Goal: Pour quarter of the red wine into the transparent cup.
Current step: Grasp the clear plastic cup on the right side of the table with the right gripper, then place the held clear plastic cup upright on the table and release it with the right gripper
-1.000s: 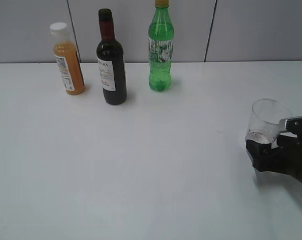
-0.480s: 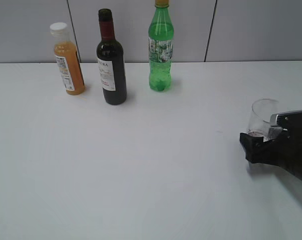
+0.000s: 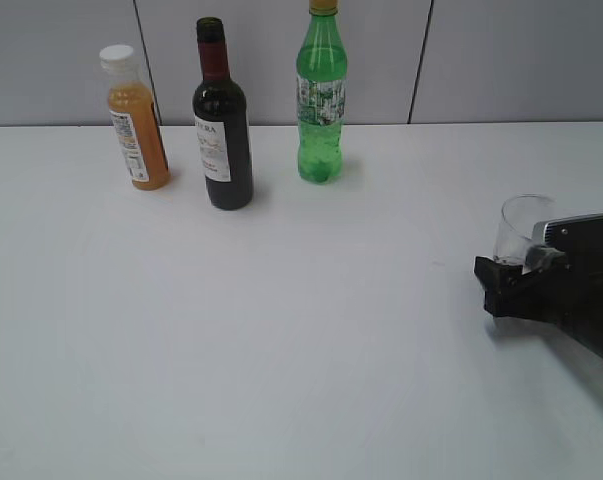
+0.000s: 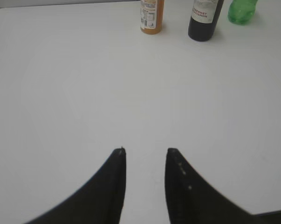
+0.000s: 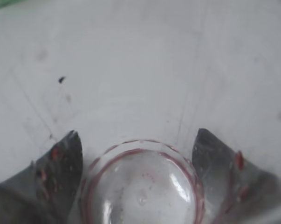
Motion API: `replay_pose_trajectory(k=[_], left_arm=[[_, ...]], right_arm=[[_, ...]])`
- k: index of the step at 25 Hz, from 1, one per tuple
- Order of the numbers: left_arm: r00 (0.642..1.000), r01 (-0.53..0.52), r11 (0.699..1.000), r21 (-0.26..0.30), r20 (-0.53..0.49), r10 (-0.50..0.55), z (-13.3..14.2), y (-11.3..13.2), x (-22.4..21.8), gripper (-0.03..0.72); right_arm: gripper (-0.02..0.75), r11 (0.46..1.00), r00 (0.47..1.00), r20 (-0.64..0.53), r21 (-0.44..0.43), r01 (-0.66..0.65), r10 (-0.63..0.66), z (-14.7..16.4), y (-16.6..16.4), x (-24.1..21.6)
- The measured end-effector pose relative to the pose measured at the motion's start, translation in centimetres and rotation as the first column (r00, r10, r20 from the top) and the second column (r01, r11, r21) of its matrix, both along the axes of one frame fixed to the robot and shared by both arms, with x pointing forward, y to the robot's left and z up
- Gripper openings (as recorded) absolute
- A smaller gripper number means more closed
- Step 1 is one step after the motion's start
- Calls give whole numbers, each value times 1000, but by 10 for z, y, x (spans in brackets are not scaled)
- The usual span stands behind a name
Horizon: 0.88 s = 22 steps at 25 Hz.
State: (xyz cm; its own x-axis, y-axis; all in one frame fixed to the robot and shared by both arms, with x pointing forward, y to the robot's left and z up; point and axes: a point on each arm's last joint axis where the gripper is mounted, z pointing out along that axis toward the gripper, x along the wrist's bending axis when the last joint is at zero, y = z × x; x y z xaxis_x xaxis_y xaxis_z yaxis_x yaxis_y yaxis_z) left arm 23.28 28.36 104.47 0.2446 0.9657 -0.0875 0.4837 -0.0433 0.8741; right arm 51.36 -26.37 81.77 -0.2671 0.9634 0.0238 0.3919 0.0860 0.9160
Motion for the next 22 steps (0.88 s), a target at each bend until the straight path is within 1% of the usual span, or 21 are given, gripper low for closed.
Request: replay_pose_trajectory(k=[4, 11, 13, 16, 18, 19, 20, 22], left_arm=[[1000, 0, 1000, 0, 0, 0, 0, 0, 0, 230], [1000, 0, 1000, 0, 0, 0, 0, 0, 0, 230], [1000, 0, 1000, 0, 0, 0, 0, 0, 0, 230], [1000, 0, 1000, 0, 0, 0, 0, 0, 0, 230], [1000, 0, 1000, 0, 0, 0, 0, 0, 0, 230], [1000, 0, 1000, 0, 0, 0, 0, 0, 0, 230], [1000, 0, 1000, 0, 0, 0, 0, 0, 0, 230], [1000, 0, 1000, 0, 0, 0, 0, 0, 0, 230]], right_arm=[[561, 1000, 1000, 6, 4, 0, 0, -1, 0, 0], [555, 1000, 1000, 11, 5, -15, 15, 0, 1, 0], [552, 999, 999, 14, 1, -46, 46, 7, 4, 0], [552, 991, 988, 85, -3, -131, 131, 28, 11, 3], [552, 970, 958, 150, -18, -243, 243, 43, 20, 8], [552, 948, 930, 185, -35, -317, 318, 50, 26, 11], [552, 922, 898, 210, -49, -384, 386, 55, 32, 14], [552, 836, 802, 247, -78, -543, 544, 62, 45, 19]])
